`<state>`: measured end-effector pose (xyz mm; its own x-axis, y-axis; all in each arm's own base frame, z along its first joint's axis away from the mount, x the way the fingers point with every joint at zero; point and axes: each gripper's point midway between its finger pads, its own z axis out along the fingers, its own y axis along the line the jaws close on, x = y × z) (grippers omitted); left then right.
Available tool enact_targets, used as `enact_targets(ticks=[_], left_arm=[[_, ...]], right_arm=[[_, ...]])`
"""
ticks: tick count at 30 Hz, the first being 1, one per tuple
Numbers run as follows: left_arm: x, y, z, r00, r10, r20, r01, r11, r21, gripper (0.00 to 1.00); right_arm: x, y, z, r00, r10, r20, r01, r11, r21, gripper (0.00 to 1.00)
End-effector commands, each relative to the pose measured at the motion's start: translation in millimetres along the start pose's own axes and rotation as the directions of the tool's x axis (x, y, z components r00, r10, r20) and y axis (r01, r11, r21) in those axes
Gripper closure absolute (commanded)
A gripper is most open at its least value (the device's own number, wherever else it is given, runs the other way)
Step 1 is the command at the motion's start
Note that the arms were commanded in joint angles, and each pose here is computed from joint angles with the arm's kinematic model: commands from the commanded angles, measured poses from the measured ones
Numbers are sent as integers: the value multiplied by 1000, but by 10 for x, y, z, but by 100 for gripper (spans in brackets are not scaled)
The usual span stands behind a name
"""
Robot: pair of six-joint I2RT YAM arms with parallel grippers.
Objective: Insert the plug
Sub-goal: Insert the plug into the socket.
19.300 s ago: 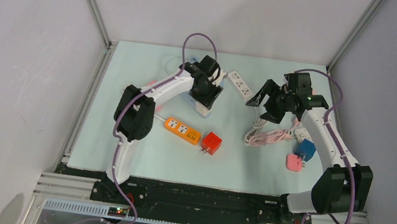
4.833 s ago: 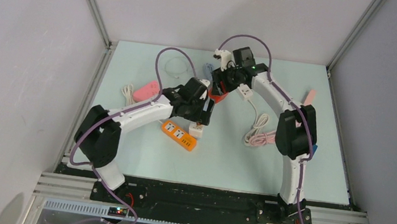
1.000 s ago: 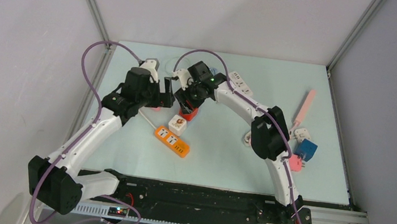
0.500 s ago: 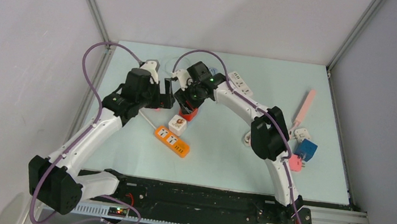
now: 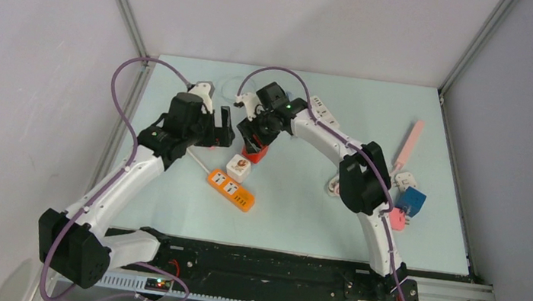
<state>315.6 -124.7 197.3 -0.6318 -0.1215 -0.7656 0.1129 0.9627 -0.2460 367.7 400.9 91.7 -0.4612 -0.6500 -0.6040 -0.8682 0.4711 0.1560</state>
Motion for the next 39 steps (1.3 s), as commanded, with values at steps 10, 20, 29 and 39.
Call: enact_targets(ticks=[10,20,29,39], left_arm=[[-143,5,-75,998,-26,60,26,1000,0,0],[-221,24,-115,996,-29,86,30,999,-12,2],[-299,53,-155,993,-32,110,34,999,-20,2],[-320,77,-158,993,-33,114,36,999,-24,2]], right_arm=[[-46,26,-123,999,-35,16,35,999,31,100],[186,109,126,996,-74,-51,78,994,78,100],[540,134,366,986,-82,-147,96,991,89,100],[827,187,496,977,-50,-210,63,997,52,100]])
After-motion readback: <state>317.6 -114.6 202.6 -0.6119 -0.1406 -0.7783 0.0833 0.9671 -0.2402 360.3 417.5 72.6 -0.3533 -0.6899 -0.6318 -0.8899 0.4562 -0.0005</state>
